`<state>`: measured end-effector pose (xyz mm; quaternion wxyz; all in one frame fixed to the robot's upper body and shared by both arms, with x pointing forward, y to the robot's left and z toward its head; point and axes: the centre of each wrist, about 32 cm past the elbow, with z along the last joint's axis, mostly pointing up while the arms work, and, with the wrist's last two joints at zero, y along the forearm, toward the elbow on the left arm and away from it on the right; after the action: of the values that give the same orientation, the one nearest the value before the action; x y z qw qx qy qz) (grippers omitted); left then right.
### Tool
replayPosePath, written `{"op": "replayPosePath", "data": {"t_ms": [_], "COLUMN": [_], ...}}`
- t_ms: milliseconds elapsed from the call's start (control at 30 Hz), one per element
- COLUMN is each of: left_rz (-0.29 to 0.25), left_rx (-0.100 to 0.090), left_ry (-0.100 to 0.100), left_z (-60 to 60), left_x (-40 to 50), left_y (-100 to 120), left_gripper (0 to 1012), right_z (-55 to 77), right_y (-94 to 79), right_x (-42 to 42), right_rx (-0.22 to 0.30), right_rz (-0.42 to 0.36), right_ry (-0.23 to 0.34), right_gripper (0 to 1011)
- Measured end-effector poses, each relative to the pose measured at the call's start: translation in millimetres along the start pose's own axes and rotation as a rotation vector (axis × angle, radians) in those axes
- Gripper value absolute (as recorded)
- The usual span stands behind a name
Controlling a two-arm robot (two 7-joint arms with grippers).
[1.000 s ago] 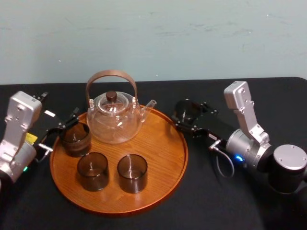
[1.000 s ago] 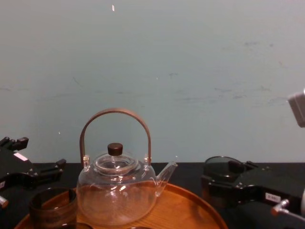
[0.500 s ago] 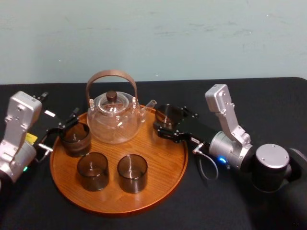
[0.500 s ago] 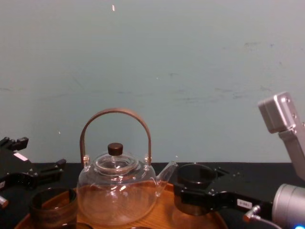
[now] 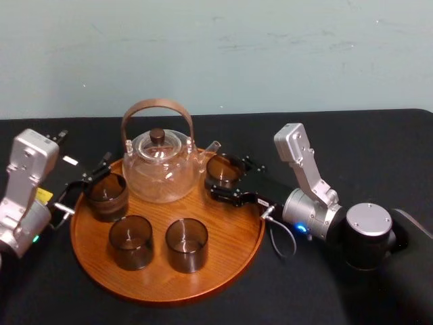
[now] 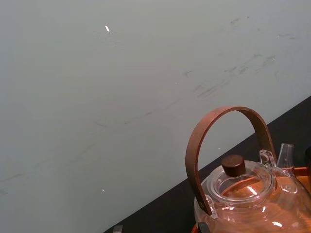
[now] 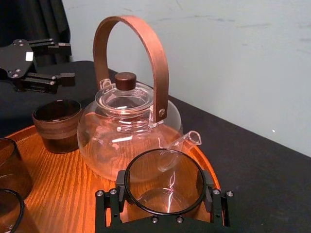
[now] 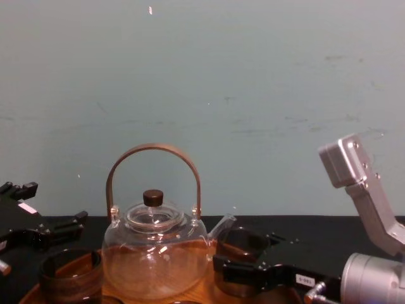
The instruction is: Pick up the glass from the table and place it on the tray.
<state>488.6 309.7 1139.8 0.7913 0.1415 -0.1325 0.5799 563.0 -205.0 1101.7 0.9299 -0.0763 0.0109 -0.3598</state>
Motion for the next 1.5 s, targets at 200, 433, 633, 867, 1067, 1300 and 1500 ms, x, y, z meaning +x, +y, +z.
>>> {"op": "replayPosePath", "data": {"t_ms": [200,433,633,867,1067,1300,1500], "left_rz": [0.0,0.0,0.0,0.0,0.0,0.0,0.0], "left_rx": [0.0,0.0,0.0,0.0,0.0,0.0,0.0], "left_ry": [0.0,0.0,0.0,0.0,0.0,0.0,0.0], "left_z": [0.0,0.0,0.0,0.0,0.0,0.0,0.0], "left_x": [0.0,0.0,0.0,0.0,0.0,0.0,0.0], "left_y": [0.0,0.0,0.0,0.0,0.0,0.0,0.0], "left_gripper": [1001,1001,1001,1001,1001,1001,1001], "right_z": [-4.3,-7.3,-8.8,-8.9,-8.9,-9.3,-9.4], "right_y": [4.8,7.9,9.8,9.9,9.6,9.1,8.8], "right_x": [0.0,-1.9,-3.4,-3.7,-3.5,-3.3,-3.2], "right_rx": [-0.015,-0.027,-0.031,-0.031,-0.032,-0.035,-0.036], "right_rz": [0.01,0.018,0.018,0.015,0.015,0.015,0.014], "right_ry": [0.003,0.0,-0.005,-0.007,-0.007,-0.007,-0.006], "right_gripper": [905,905,905,905,908,1002,1002]}}
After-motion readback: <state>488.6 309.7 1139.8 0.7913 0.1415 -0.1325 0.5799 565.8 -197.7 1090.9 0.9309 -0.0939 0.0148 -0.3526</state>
